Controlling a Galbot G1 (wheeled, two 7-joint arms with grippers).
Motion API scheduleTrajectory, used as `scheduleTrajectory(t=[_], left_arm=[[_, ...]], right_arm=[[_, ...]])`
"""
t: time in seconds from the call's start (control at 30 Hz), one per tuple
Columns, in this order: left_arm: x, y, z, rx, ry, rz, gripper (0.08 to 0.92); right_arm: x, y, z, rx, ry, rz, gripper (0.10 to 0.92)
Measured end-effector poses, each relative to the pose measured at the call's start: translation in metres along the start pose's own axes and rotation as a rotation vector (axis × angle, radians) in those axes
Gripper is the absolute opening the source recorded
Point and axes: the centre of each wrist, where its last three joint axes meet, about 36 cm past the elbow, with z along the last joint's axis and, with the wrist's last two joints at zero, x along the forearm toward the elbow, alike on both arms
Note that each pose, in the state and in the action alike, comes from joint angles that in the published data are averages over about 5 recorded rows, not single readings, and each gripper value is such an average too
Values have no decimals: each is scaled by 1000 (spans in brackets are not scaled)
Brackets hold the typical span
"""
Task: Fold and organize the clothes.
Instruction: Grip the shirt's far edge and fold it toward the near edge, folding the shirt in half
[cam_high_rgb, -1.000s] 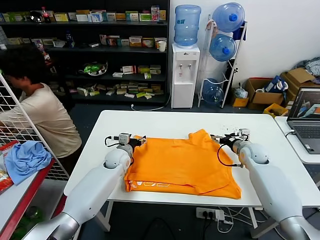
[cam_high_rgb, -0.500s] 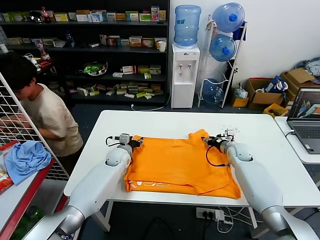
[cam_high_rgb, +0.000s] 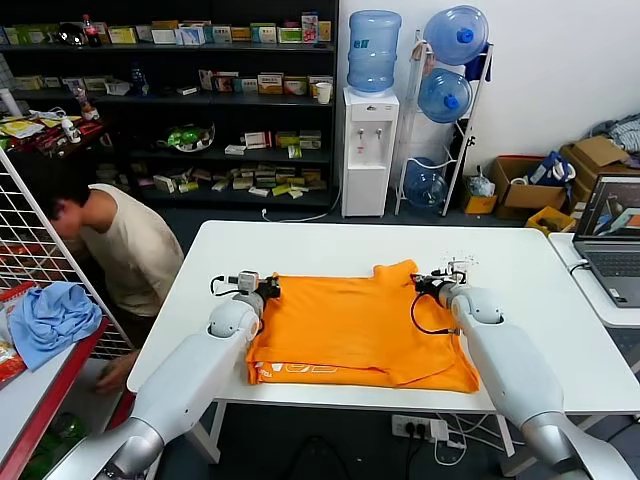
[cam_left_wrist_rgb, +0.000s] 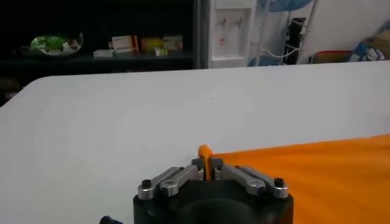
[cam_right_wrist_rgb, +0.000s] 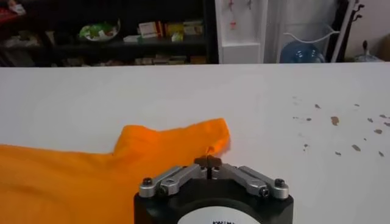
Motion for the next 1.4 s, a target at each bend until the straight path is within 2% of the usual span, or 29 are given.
scheduleTrajectory(t=[0.13, 0.3, 0.47, 0.87, 1.1, 1.17, 1.27, 1.4], left_arm=[[9, 4, -3, -2, -24, -3, 92], [27, 6, -4, -2, -51, 7, 92], [52, 3, 1, -3, -61, 30, 92], [131, -1, 32, -28, -53, 83, 92], [167, -9, 61, -29, -23, 116, 92], [173, -12, 69, -29, -14, 123, 92], [181, -15, 76, -35, -12, 125, 99], [189, -16, 79, -47, -24, 118, 176]], right_arm=[[19, 6, -3, 11, -44, 8, 125], [49, 14, -1, 24, -84, 23, 125], [87, 17, 11, 41, -85, 48, 125], [168, 40, 57, 102, -4, 78, 125], [193, 54, 86, 117, 69, 78, 125], [197, 58, 91, 118, 84, 75, 140], [203, 63, 96, 120, 93, 73, 204], [210, 66, 98, 122, 95, 74, 317]])
